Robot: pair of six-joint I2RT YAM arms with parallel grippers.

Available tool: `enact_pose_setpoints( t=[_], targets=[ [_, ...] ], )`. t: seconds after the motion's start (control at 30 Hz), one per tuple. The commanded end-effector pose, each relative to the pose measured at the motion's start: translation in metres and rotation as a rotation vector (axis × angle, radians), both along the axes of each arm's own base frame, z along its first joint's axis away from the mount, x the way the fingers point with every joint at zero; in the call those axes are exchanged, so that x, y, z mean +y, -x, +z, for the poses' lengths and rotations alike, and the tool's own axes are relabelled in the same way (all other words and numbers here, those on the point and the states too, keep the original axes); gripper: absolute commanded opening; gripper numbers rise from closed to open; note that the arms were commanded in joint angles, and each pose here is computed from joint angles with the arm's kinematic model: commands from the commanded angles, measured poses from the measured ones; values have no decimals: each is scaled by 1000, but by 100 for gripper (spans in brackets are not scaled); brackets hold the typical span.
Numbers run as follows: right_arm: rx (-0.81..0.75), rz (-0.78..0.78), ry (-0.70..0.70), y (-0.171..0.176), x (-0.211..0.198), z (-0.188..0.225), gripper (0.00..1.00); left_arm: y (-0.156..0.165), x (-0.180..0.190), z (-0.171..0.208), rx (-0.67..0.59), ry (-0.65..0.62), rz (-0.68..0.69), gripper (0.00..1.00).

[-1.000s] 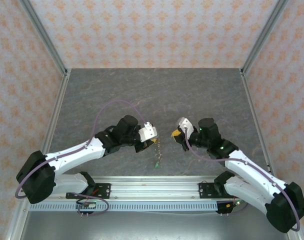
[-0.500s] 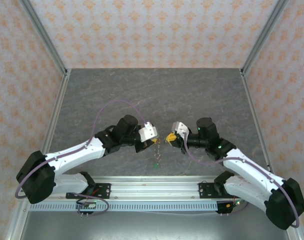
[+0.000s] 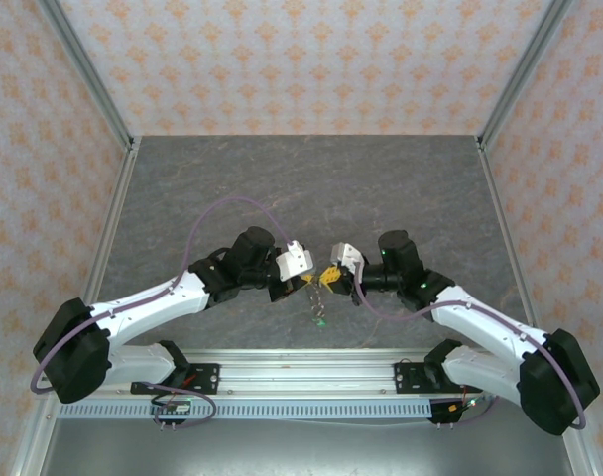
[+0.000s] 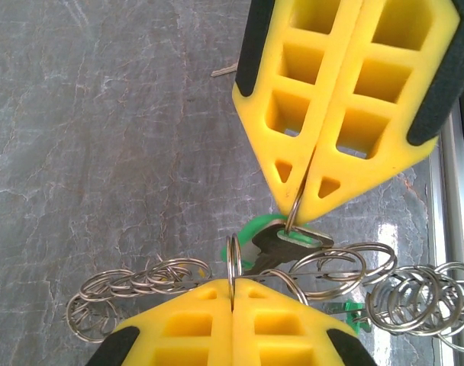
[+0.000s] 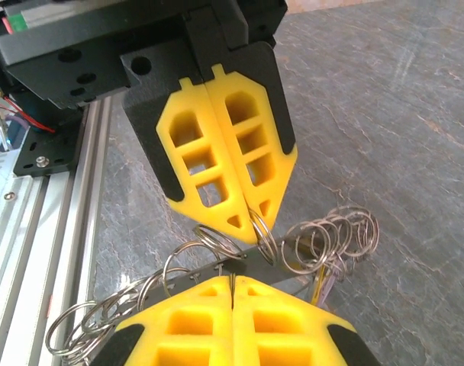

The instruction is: Put the keys on the keyring

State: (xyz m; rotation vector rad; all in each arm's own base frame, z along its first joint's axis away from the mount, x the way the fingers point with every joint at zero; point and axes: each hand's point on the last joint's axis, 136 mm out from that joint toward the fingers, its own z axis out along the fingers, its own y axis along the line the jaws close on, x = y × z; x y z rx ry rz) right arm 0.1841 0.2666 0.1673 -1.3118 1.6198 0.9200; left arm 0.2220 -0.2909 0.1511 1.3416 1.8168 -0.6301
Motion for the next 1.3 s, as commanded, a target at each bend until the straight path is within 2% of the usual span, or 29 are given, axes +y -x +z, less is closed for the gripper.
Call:
enact_pose_setpoints(
  t=[0.0,0.17,0.37,0.63,1.27],
  targets=[
    [-64,61,-84,0,12,32,0,-5,-12,24,-36,66,-16,0],
    [-88,28,-78,-6,11,32,0,-5,-11,21,-33,59,-13,0],
    [-147,-40,145,-13,-14,7,0,-6,-8,22,-49,52,-1,0],
    [-98,37,0,-4,5,30,0,-6,-10,21,-41,54,-10,0],
    [-55,83,-62,-5,19,35,0,-6,-12,24,-37,63,-10,0]
  ],
)
